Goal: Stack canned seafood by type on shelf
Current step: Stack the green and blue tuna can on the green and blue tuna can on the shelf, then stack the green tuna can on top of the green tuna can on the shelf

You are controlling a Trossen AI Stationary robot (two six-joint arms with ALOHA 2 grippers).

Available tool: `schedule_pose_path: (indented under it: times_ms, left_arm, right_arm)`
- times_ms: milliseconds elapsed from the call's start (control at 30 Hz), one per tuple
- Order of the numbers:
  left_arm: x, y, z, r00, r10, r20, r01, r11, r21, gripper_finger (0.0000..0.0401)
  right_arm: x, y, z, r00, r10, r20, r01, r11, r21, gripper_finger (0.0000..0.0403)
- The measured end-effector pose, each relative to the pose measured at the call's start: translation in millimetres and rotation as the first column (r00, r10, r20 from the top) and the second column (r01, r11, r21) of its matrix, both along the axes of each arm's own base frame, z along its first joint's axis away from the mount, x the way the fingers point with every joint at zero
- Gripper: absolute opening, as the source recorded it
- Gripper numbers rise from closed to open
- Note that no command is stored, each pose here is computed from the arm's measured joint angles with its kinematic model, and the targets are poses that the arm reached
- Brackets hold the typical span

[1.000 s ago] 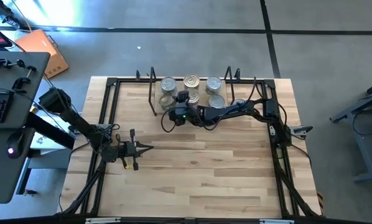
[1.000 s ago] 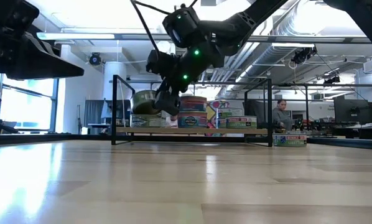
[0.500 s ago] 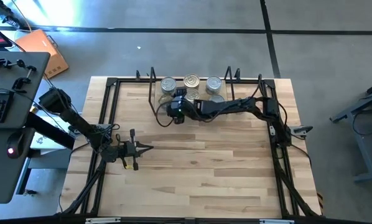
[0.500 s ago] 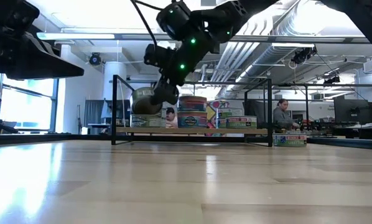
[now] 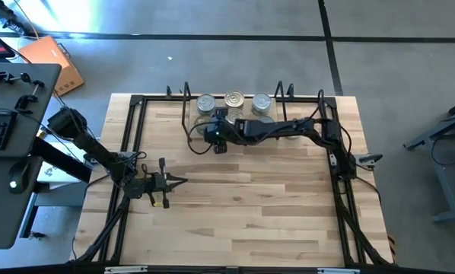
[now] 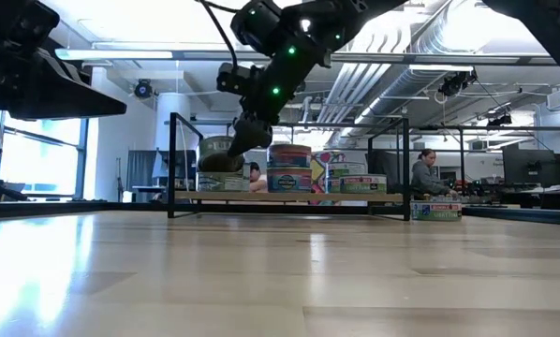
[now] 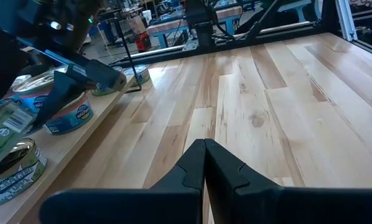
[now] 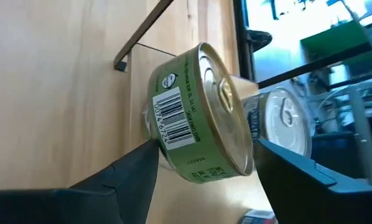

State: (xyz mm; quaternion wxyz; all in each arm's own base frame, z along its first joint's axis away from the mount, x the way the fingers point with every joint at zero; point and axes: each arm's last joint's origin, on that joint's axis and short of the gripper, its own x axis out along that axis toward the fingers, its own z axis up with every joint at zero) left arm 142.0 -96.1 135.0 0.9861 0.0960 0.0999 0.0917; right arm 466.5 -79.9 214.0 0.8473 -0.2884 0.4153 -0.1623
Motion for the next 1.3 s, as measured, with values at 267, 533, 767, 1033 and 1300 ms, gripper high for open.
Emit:
schedule_pose_path:
  times_ms: [267, 533, 767, 1033, 1300]
  left_arm:
    - [0.0, 0.0, 0.0, 1.0, 0.0, 0.0, 0.0, 1.0, 0.0, 0.0]
    - [0.0, 0.0, 0.0, 1.0, 0.0, 0.0, 0.0, 1.0, 0.0, 0.0]
    - [0.0, 0.0, -0.1, 1.0, 0.0, -0.001, 0.0, 1.0, 0.001, 0.0]
    - [-0.2, 0.2, -0.9, 1.0, 0.003, -0.005, -0.003, 1.0, -0.011, 0.0]
    - [-0.7, 0.1, -2.9, 1.0, 0.0, -0.016, -0.001, 0.999, -0.045, 0.0]
  right_arm:
    - [-1.3, -8.9, 0.4, 0.998, -0.054, 0.037, 0.052, 0.998, 0.044, 0.0255]
    - [-2.8, -13.8, -1.0, 0.997, -0.058, 0.047, 0.052, 0.992, 0.115, 0.0255]
    - [-0.7, -11.3, 2.4, 0.99, -0.113, 0.079, 0.109, 0.993, 0.048, 0.0255]
    - [-9.3, 43.3, 44.3, 0.999, -0.028, -0.039, 0.034, 0.984, 0.176, 0.0242]
    - [-68.4, 120.9, 55.0, 0.929, 0.106, -0.355, 0.11, 0.837, 0.536, 0.0165]
